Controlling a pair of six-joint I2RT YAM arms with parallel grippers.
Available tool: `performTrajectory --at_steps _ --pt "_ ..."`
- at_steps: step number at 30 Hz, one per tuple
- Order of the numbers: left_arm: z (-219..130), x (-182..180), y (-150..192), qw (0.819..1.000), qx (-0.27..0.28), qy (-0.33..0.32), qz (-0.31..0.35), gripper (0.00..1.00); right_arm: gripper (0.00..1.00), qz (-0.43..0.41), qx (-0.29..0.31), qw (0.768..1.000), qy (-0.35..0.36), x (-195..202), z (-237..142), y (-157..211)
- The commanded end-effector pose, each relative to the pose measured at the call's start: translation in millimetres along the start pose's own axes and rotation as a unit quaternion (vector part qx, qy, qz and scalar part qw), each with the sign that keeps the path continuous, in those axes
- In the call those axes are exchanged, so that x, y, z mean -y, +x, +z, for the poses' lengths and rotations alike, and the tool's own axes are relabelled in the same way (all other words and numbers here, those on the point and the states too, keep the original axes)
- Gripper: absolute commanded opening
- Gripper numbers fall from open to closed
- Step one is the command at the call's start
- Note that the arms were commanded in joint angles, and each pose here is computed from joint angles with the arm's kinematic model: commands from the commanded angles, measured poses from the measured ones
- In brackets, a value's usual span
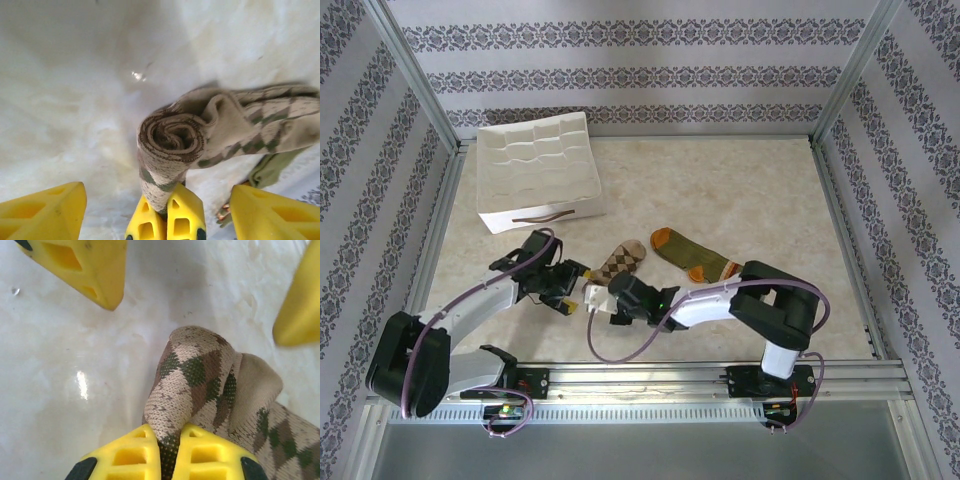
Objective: Roll the socks
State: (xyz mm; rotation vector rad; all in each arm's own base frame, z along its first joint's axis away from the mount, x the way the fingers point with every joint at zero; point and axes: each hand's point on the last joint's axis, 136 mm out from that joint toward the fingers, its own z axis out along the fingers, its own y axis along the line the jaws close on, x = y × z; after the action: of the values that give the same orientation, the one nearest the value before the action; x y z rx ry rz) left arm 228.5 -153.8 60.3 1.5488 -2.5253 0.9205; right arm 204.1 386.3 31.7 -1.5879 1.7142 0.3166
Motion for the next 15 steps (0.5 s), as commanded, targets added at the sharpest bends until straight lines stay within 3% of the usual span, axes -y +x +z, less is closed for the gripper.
performTrajectory --at_steps 1,6,10,15 --pt "-1.9 11.0 -4.1 0.999 -0.008 0.041 -0.008 0.75 0.00 0.112 -0.046 0.981 -0.152 -44.1 -6.5 43.2" --pt "0.6 18.5 -0.5 0.997 -0.023 0.076 0.009 0.70 0.00 0.224 -0.038 0.952 -0.207 -34.3 -6.8 48.0" --pt "4.5 25.7 3.9 0.994 -0.035 0.096 0.033 0.62 0.00 0.313 -0.037 0.915 -0.252 -26.7 -4.8 55.3" --pt "17.4 29.5 13.6 0.992 -0.052 0.100 0.058 0.58 0.00 0.391 -0.040 0.874 -0.287 -16.2 -1.5 60.7"
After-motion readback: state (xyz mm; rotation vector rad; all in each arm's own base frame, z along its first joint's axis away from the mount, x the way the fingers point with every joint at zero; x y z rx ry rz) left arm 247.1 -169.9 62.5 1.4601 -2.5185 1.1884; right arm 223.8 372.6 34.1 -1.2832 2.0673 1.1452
